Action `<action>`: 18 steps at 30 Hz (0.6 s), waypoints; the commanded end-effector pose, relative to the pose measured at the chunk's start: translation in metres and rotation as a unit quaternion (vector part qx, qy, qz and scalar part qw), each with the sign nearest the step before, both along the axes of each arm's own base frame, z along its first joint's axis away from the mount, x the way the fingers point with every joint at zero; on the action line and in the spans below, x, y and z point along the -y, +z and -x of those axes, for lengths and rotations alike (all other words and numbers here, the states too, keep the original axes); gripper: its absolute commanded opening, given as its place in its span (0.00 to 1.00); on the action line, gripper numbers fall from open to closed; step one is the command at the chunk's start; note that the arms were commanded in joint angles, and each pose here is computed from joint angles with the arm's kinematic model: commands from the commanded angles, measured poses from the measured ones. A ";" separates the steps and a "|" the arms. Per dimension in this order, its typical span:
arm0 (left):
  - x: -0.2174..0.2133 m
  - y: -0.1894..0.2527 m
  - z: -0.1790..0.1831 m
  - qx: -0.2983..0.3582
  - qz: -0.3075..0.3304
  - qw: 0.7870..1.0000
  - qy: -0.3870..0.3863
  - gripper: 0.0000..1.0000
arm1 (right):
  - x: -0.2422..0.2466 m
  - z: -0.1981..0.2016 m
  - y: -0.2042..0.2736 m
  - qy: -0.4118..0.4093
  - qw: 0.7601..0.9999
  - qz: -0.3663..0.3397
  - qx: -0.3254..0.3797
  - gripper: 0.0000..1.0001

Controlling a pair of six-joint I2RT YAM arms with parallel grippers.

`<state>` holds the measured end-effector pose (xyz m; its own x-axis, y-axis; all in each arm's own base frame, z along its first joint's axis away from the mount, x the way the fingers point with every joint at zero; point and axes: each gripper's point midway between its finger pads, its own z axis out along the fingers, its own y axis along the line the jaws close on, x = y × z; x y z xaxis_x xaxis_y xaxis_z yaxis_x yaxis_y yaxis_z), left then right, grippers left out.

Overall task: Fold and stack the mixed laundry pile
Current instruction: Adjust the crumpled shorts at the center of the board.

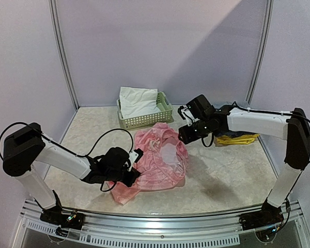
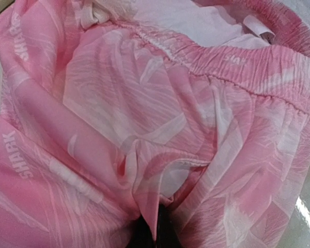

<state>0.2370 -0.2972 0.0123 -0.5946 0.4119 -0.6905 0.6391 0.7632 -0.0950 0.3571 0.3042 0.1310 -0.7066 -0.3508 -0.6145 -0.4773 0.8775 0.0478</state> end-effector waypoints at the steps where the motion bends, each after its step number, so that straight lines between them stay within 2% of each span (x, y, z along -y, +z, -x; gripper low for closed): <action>1: -0.013 -0.032 0.019 -0.039 -0.049 0.998 -0.009 0.00 | -0.047 0.041 0.017 0.107 0.989 -0.097 -0.043 0.57; 5: -0.012 -0.033 0.019 -0.037 -0.049 0.998 -0.009 0.00 | -0.077 0.057 0.015 0.146 0.971 -0.163 -0.097 0.57; 18: -0.014 -0.035 0.020 -0.027 -0.057 0.998 -0.006 0.00 | -0.101 0.068 -0.074 0.110 0.953 -0.158 -0.236 0.52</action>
<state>0.2388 -0.3018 0.0122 -0.5771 0.4081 -0.7074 0.6377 0.7663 -0.0781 0.2941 0.3939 0.0619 -0.8359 -0.3854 -0.3909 -0.5433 0.6822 0.4892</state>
